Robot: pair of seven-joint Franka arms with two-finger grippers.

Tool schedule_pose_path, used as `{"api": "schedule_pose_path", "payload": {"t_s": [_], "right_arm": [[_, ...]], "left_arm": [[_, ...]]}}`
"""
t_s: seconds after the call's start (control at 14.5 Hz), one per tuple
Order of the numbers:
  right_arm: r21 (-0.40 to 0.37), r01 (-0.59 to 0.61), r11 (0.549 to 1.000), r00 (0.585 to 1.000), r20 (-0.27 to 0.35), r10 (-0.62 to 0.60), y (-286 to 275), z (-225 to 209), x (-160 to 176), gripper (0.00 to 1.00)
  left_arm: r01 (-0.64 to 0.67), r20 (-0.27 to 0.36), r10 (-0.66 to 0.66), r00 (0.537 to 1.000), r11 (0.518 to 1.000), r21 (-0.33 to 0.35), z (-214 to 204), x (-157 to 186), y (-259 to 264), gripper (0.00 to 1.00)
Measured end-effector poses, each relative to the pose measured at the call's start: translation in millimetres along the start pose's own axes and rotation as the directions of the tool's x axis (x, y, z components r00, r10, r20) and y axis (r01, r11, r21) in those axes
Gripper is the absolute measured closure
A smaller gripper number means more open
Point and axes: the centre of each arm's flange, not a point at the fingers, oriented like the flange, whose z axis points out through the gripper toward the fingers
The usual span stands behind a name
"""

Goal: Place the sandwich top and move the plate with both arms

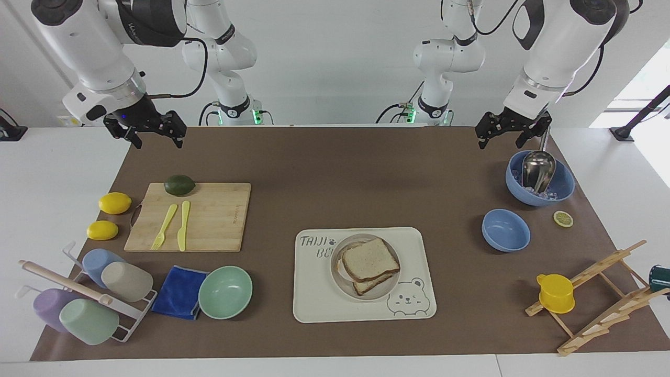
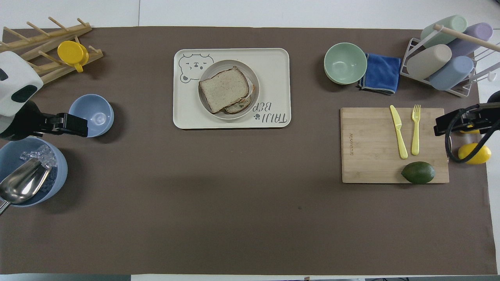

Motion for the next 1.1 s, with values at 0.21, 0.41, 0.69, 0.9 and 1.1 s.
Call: {"api": "schedule_pose_path", "payload": {"t_s": [0.21, 0.41, 0.69, 0.9, 1.1], "right_arm": [[0.000, 0.000, 1.000, 1.000, 0.000, 0.000, 0, 0, 0, 0.00], [0.000, 0.000, 1.000, 1.000, 0.000, 0.000, 0, 0, 0, 0.00], [0.000, 0.000, 1.000, 1.000, 0.000, 0.000, 0, 0, 0, 0.00], [0.000, 0.000, 1.000, 1.000, 0.000, 0.000, 0, 0, 0, 0.00], [0.000, 0.000, 1.000, 1.000, 0.000, 0.000, 0, 0, 0, 0.00]], "left_arm": [[0.005, 0.026, -0.005, 1.000, 1.000, 0.002, 4, -2, -3, 0.00], [0.006, 0.045, -0.007, 0.999, 1.000, 0.004, 12, -3, -4, 0.00], [0.014, 0.056, -0.015, 0.998, 1.000, 0.004, 17, -5, -8, 0.00], [0.015, 0.046, -0.015, 0.999, 1.000, 0.003, 15, -4, -11, 0.00], [0.015, 0.035, -0.014, 0.999, 1.000, -0.001, 14, -3, -13, 0.00]]}}
